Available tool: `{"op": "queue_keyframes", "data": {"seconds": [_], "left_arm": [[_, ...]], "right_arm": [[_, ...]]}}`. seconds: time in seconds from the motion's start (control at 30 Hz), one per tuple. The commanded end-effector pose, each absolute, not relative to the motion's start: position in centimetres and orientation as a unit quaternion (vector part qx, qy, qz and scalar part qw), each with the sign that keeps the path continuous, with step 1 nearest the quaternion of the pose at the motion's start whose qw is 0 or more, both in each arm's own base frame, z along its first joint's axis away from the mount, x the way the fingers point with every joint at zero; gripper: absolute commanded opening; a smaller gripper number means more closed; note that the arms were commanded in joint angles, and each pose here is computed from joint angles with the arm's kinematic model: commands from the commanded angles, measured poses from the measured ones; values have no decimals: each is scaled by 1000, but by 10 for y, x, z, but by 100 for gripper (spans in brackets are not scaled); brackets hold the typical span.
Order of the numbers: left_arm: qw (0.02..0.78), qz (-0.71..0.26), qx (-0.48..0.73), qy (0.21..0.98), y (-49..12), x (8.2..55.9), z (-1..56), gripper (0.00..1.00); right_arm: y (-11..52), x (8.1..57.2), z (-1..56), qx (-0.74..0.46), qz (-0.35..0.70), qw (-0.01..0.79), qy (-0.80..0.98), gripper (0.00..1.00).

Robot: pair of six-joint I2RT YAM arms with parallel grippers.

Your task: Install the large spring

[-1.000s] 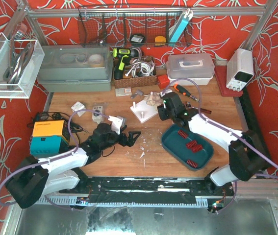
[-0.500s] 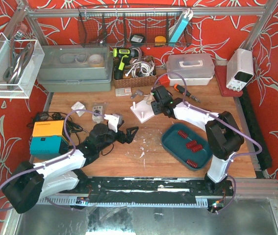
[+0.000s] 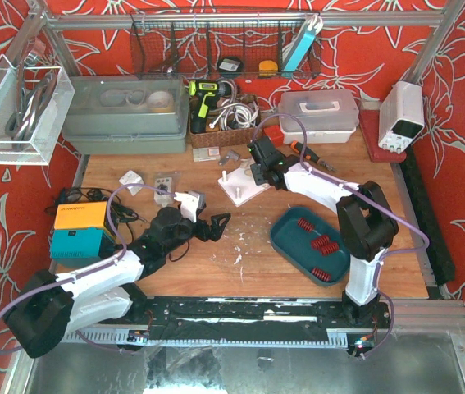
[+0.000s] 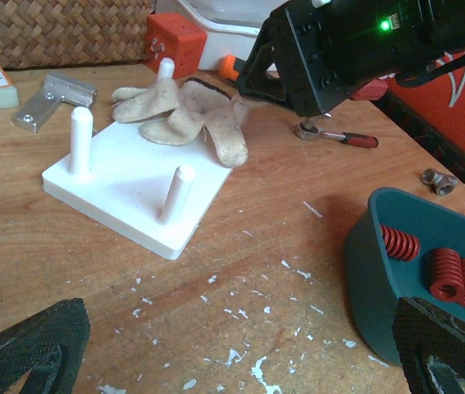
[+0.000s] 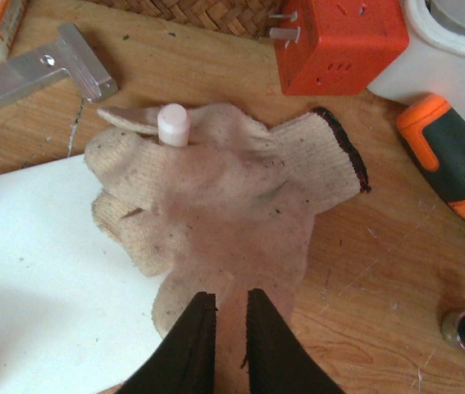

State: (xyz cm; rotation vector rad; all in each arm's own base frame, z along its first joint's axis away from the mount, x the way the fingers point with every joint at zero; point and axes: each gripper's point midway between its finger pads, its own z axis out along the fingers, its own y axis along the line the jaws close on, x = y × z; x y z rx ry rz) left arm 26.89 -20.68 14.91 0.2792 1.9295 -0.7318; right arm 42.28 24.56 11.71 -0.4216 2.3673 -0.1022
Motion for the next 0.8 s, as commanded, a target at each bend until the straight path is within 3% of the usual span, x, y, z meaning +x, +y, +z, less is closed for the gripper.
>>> {"op": "queue_keyframes", "data": {"seconds": [0.0,0.07,0.2,0.57,0.77], "left_arm": [[519,-300,118,792,-209,274,162,100],[519,-299,117,792,-209,275,162,100],[519,-295,116,793,-208,276,161,100],[521,-284,114,797,-206,278,160,100],[518,-283,115,799,-207,279,157,100]], "right_arm": [[235,422,117,-157,-63,348,922,28],[236,422,116,-160,-62,347,922,37],[234,422,111,-168,-72,340,922,44],[241,421,99,-183,-63,319,928,52],[235,422,96,-181,-84,317,927,50]]}}
